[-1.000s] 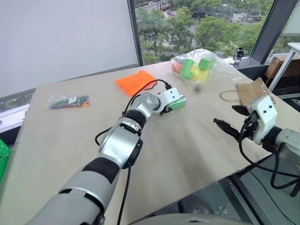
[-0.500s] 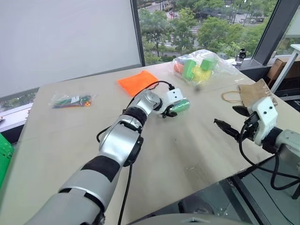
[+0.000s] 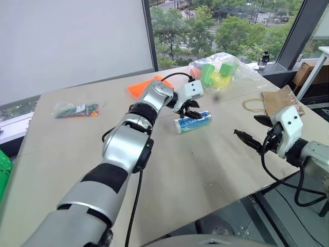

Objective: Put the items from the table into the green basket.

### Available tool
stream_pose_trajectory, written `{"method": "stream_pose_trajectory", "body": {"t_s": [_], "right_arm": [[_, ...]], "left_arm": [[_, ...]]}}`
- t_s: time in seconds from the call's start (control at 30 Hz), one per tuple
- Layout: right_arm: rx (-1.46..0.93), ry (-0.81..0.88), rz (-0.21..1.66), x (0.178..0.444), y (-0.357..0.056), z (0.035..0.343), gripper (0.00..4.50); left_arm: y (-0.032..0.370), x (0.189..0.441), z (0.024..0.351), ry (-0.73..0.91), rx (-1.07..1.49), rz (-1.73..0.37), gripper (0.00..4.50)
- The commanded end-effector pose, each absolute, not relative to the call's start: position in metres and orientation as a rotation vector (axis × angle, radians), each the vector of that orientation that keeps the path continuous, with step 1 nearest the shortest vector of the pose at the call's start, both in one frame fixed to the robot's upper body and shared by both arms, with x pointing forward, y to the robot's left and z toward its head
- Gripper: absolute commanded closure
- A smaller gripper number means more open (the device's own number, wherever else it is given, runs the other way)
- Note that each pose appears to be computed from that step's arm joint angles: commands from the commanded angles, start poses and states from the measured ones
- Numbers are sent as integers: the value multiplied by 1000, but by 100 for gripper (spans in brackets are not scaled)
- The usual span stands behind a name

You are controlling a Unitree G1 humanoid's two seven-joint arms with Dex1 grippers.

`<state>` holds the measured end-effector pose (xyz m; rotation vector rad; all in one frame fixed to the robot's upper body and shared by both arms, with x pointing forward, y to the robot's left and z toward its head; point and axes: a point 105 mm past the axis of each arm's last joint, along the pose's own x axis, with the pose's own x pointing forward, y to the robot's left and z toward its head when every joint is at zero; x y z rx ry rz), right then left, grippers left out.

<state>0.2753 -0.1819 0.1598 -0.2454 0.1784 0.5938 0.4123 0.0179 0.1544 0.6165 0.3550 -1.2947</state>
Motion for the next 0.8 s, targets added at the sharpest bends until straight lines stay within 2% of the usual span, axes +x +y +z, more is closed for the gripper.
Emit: {"method": "stream_pose_trajectory", "body": {"t_s": [0.03,0.13,0.17,0.2,0.27,0.3,0.57,0.73,0.8], "right_arm": [[-259,123,602,275,-178,170,0],[-260,113,599,276,-178,172,0],[-261,111,596,276,-178,173,0],[-261,111,594,276,-179,173,0],[-260,114,590,275,-180,172,0],[-261,115,588,274,-180,171,0],[-267,106,573,274,-180,173,0],[-264,117,570,272,-181,170,0],[-244,152,570,270,-182,164,0]], "left_arm": [[13,421,165,293,683,-1217,192],[23,427,136,343,765,-1124,192],[26,428,127,356,781,-1094,137],[27,430,123,357,777,-1060,109],[28,435,120,349,738,-993,22],[30,435,115,363,752,-971,8],[48,411,58,658,742,-1020,8],[44,408,57,660,681,-1025,8],[42,407,56,668,663,-1037,59]]}}
